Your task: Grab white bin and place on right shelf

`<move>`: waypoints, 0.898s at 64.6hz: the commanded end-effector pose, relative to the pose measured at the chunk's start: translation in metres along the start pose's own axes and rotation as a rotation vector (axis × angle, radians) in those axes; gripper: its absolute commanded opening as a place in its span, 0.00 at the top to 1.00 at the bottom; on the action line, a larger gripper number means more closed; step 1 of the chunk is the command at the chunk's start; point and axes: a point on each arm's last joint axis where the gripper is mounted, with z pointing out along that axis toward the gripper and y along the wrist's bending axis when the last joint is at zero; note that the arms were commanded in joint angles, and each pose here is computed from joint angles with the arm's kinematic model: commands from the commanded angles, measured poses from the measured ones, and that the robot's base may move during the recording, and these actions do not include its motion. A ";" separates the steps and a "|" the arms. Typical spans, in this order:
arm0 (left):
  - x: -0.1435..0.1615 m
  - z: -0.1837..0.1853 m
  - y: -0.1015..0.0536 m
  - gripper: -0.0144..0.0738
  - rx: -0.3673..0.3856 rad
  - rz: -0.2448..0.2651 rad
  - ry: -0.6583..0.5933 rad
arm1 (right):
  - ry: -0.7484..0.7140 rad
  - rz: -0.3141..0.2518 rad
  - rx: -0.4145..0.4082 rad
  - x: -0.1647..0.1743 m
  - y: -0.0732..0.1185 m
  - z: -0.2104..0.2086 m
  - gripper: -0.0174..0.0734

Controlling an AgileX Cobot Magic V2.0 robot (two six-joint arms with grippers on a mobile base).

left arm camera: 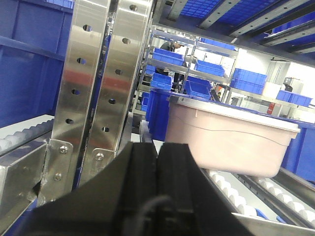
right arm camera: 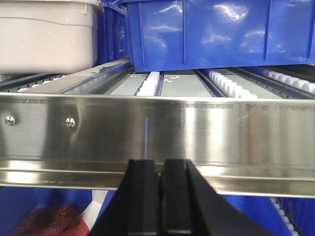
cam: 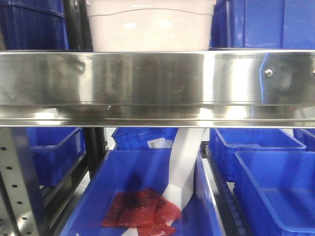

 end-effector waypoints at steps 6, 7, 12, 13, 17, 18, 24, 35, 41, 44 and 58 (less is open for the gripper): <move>-0.014 0.000 0.000 0.97 -0.012 -0.014 -0.078 | -0.099 -0.004 -0.002 -0.008 0.000 -0.002 0.76; -0.014 0.000 0.000 0.97 -0.012 -0.014 -0.078 | -0.099 -0.004 -0.002 -0.008 0.000 -0.002 0.76; -0.013 0.000 0.000 0.97 -0.011 -0.014 -0.075 | -0.099 -0.004 -0.002 -0.008 0.000 -0.002 0.76; -0.013 0.000 0.000 0.97 -0.010 -0.014 -0.073 | -0.099 -0.004 -0.002 -0.008 0.000 -0.002 0.76; -0.011 0.001 0.000 0.97 -0.010 0.009 -0.057 | -0.099 -0.004 -0.002 -0.008 0.000 -0.002 0.76; -0.010 0.001 0.000 0.97 -0.012 0.035 -0.045 | -0.099 -0.004 -0.002 -0.008 0.000 -0.002 0.76; 0.003 0.003 0.004 0.97 -0.022 -0.020 0.009 | -0.099 -0.004 -0.002 -0.008 0.000 -0.002 0.76; 0.031 0.007 0.010 0.97 0.034 0.080 0.038 | -0.099 -0.004 -0.002 -0.008 0.000 -0.002 0.76; 0.042 0.007 0.012 0.97 0.053 0.127 0.054 | -0.099 -0.004 -0.002 -0.008 0.000 -0.002 0.76; 0.049 0.008 0.013 0.97 0.050 0.127 0.075 | -0.099 -0.004 -0.002 -0.008 0.000 -0.002 0.76; 0.084 0.006 0.020 0.97 0.038 0.133 0.137 | -0.099 -0.004 -0.002 -0.008 0.000 -0.002 0.76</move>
